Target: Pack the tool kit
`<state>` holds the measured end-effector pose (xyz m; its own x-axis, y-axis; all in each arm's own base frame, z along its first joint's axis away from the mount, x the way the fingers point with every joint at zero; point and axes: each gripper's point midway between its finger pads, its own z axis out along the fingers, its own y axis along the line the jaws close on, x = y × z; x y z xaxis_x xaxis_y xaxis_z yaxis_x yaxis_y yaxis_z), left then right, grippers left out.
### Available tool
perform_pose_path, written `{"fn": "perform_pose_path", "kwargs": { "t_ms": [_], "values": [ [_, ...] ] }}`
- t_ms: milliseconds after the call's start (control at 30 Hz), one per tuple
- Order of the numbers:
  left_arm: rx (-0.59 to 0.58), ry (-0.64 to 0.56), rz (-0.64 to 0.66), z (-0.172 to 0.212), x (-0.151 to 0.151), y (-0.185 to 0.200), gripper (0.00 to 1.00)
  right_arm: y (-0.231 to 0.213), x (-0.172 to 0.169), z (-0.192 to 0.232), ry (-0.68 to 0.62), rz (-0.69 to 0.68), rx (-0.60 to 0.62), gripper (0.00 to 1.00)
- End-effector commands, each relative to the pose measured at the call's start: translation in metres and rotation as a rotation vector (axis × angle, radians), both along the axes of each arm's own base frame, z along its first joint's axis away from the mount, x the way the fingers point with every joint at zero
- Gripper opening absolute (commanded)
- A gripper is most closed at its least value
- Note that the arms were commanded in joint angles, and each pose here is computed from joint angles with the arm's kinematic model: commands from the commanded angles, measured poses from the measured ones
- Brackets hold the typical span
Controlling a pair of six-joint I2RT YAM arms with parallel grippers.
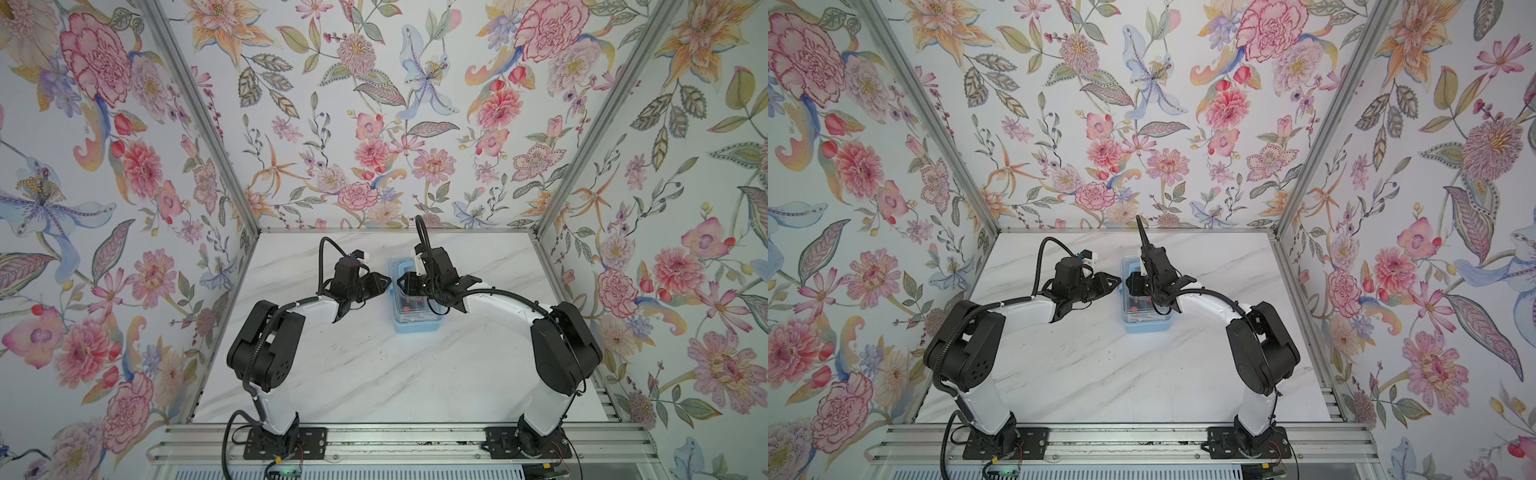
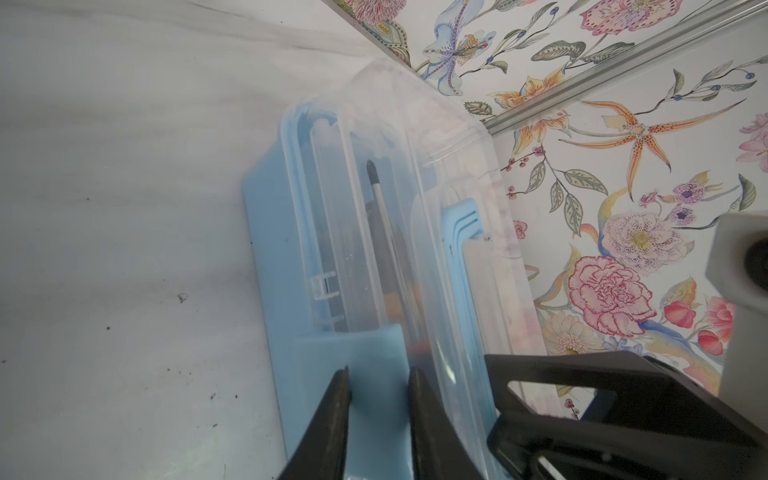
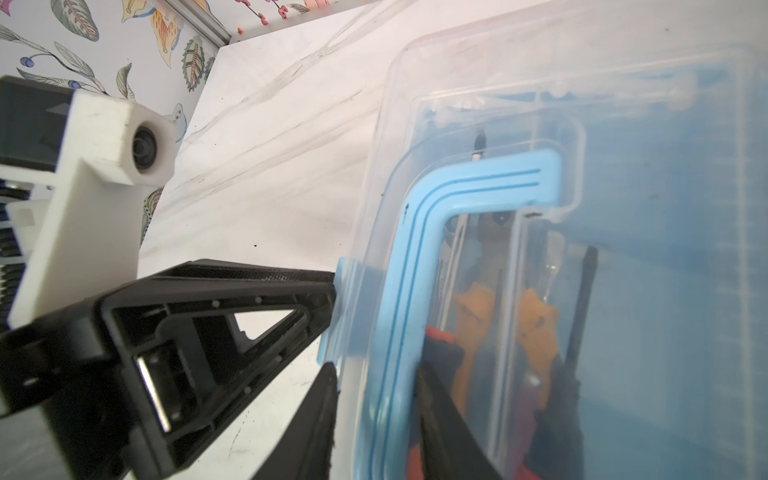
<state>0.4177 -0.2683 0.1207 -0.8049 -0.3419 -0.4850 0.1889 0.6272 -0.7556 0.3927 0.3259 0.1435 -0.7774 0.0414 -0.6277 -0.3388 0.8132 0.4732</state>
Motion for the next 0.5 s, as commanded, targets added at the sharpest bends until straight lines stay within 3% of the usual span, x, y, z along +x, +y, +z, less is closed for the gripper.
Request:
{"fn": "perform_pose_path", "kwargs": {
  "t_ms": [0,233,467],
  "values": [
    [-0.018,0.063,-0.102,-0.0106,-0.0324,-0.0226,0.28,0.0101,-0.0278,-0.0471,0.155,0.074,-0.045,0.33],
    [-0.003,0.06,-0.101,-0.0118,-0.0314,-0.0234,0.3,0.0097,-0.0276,-0.0479,0.156,0.072,-0.049,0.33],
    [0.066,0.05,-0.113,-0.015,-0.0321,-0.0219,0.24,0.0094,-0.0285,-0.0494,0.161,0.073,-0.053,0.33]
  ]
}}
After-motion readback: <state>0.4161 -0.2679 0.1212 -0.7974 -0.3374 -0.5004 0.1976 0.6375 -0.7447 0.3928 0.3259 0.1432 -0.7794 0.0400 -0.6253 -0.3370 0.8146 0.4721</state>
